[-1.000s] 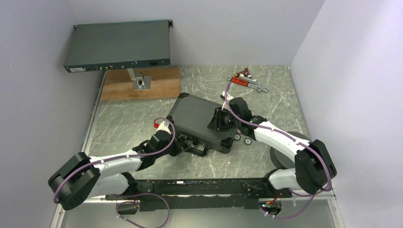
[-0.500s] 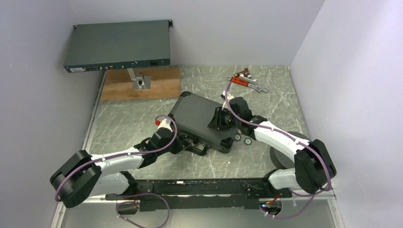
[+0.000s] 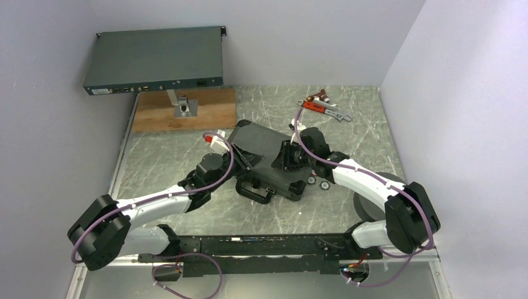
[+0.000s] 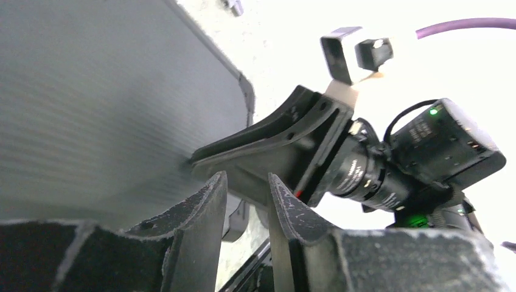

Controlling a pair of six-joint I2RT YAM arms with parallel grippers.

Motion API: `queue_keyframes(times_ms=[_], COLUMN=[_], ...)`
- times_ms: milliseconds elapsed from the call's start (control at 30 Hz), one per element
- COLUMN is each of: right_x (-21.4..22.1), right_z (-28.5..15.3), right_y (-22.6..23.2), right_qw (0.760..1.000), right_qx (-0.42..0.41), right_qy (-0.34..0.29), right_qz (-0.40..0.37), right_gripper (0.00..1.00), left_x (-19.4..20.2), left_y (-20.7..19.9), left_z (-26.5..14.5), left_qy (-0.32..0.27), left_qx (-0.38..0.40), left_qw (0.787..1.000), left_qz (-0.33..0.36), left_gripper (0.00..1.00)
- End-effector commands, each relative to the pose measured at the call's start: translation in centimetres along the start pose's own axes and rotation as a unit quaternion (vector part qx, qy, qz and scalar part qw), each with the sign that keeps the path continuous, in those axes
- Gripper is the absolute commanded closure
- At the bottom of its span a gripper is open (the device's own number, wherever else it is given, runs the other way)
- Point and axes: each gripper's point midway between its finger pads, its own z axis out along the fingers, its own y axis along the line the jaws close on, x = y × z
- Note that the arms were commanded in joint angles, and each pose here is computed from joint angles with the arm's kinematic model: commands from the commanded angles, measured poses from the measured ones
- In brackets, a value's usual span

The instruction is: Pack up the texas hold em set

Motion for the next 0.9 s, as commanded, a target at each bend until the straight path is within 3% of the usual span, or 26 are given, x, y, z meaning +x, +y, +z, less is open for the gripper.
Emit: queue_keyframes(times_ms=[0,267,567,733,867], right_x=[10.0,10.0,9.7,9.0,8.0], right_z=[-1.0,-0.9,-1.0,-1.3,-1.7], right_y=[-6.9,-6.9,-6.7,-6.1,-5.0], right_qw=[0.978,0.978,0.978,0.981,0.985], right_qx=[0.128,0.126,0.127,0.119,0.099], right_qy=[0.161,0.163,0.161,0.149,0.135], right_qz=[0.032,0.032,0.034,0.03,0.024], right_gripper=[0.66,0.67,0.67,0.65,0.57], left_x=[-1.5,-1.6,-2.3,-2.2,-2.2], left_y=[-3.2,-3.4,-2.1,-0.5,1.3], left_z=[1.2,1.2,-1.0,-2.2,-3.8], left_qy=[-0.029,-0.028,-0.048,-0.047,-0.054], left_qx=[0.056,0.052,0.032,0.008,-0.008], left_qw=[0.998,0.998,0.995,0.992,0.989], left_qz=[0.006,0.021,0.075,0.117,0.135], left_gripper=[0.64,0.64,0.31,0.23,0.18])
